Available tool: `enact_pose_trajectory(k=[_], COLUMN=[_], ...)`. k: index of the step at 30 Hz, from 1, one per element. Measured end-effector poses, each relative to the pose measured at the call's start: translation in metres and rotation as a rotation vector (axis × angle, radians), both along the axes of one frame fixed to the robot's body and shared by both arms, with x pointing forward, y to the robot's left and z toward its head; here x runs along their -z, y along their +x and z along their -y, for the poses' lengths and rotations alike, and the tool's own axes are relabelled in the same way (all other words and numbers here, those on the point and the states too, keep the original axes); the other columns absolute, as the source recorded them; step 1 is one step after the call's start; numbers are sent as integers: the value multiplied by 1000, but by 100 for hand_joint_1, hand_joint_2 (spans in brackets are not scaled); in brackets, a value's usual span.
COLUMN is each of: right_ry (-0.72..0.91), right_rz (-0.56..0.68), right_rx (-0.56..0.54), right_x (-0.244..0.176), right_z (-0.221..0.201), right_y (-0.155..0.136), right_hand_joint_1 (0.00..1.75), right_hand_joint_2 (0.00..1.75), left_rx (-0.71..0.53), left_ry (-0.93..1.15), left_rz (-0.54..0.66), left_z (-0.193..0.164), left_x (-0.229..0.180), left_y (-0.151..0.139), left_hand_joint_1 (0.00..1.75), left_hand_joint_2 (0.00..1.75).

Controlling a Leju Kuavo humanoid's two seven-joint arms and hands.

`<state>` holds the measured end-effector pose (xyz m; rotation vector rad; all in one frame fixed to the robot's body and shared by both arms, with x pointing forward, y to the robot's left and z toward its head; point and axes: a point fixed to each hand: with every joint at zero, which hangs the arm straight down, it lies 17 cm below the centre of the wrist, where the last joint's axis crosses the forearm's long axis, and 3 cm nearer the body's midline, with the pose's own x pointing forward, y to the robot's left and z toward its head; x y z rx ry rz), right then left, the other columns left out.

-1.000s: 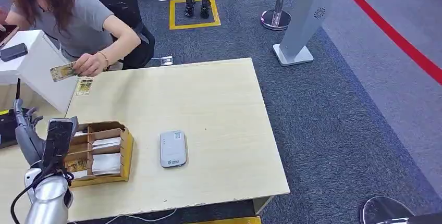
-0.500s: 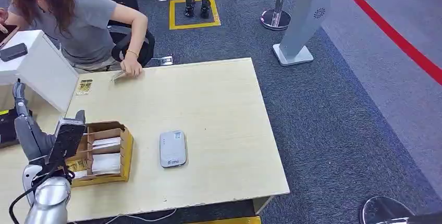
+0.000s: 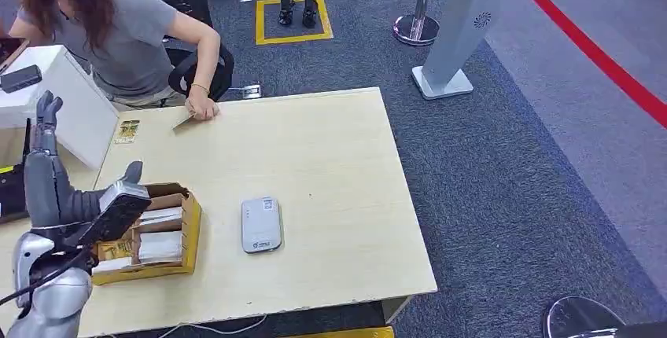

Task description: Pass the card to the sensor for recognition and then transmit it.

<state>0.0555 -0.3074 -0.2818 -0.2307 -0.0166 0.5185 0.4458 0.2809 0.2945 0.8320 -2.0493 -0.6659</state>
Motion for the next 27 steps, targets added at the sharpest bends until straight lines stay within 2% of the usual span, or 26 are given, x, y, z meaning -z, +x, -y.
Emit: enact_pose_trajectory(k=[9, 20, 27], right_ry=[0, 0, 0], right_rz=[-19, -22, -19], right_rx=[46, 56, 63], right_x=[1, 1, 1], right_z=[0, 1, 1], right_y=[-9, -12, -11], right_hand_joint_1=[0, 0, 0], right_hand_joint_2=[0, 0, 0], left_rx=[66, 58, 26], left_ry=[118, 171, 249], left_rz=[-136, -244, -273], left_z=[23, 15, 5], left_x=[56, 107, 125], left_y=[-34, -64, -84], left_hand_joint_1=[0, 0, 0], left_hand_joint_2=[175, 175, 175])
